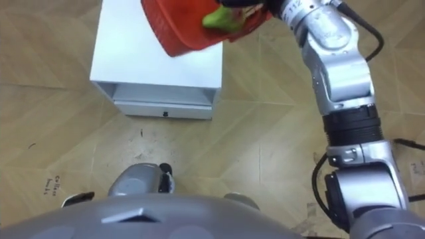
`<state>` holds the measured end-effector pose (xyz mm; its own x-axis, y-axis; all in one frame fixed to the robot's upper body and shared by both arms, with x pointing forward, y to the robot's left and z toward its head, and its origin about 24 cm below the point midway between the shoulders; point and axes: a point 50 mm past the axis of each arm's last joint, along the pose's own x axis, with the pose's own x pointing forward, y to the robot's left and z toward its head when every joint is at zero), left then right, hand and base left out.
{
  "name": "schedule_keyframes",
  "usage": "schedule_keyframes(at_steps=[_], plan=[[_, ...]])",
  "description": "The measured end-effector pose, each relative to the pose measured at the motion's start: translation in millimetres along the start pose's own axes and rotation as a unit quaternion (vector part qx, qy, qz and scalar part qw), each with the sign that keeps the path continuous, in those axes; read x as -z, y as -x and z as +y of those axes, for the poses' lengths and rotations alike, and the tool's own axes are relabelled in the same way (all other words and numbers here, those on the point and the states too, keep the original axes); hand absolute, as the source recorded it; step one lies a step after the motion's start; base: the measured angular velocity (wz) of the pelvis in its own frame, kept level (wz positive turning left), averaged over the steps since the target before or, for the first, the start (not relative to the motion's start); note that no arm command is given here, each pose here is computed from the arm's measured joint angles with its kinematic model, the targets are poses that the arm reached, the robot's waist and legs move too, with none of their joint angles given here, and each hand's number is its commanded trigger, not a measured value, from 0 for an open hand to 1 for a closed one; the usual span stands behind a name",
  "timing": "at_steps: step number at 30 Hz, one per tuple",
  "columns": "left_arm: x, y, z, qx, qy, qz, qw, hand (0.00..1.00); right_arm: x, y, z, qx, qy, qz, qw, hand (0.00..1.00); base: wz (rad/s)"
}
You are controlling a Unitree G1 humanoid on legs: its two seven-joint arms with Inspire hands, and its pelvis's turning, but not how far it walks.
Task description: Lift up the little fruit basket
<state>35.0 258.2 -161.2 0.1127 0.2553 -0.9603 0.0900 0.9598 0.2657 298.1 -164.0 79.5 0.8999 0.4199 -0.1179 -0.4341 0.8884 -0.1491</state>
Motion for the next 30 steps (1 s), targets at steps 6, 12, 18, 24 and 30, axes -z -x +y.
schedule_keyframes(at_steps=[6,12,18,24,30], plan=[[-4,-0.1,4.9,-0.012,-0.01,-0.009,1.0,0.0,34,6,16,-0.013,-0.04,0.054,0.998,1.0,0.23],[-27,1.1,14.0,-0.039,-0.025,-0.046,0.998,0.0,62,7,19,-0.017,-0.071,0.11,0.991,1.0,0.35],[-36,1.9,4.0,-0.028,-0.036,-0.064,0.997,0.0,83,12,16,-0.009,-0.083,0.157,0.984,1.0,0.31],[-5,0.6,1.8,-0.021,-0.03,-0.019,0.999,0.0,91,15,13,-0.015,-0.094,0.175,0.98,1.0,0.0],[9,0.7,-1.0,-0.013,-0.042,0.009,0.999,0.0,106,20,9,-0.003,-0.103,0.208,0.973,1.0,0.05]])
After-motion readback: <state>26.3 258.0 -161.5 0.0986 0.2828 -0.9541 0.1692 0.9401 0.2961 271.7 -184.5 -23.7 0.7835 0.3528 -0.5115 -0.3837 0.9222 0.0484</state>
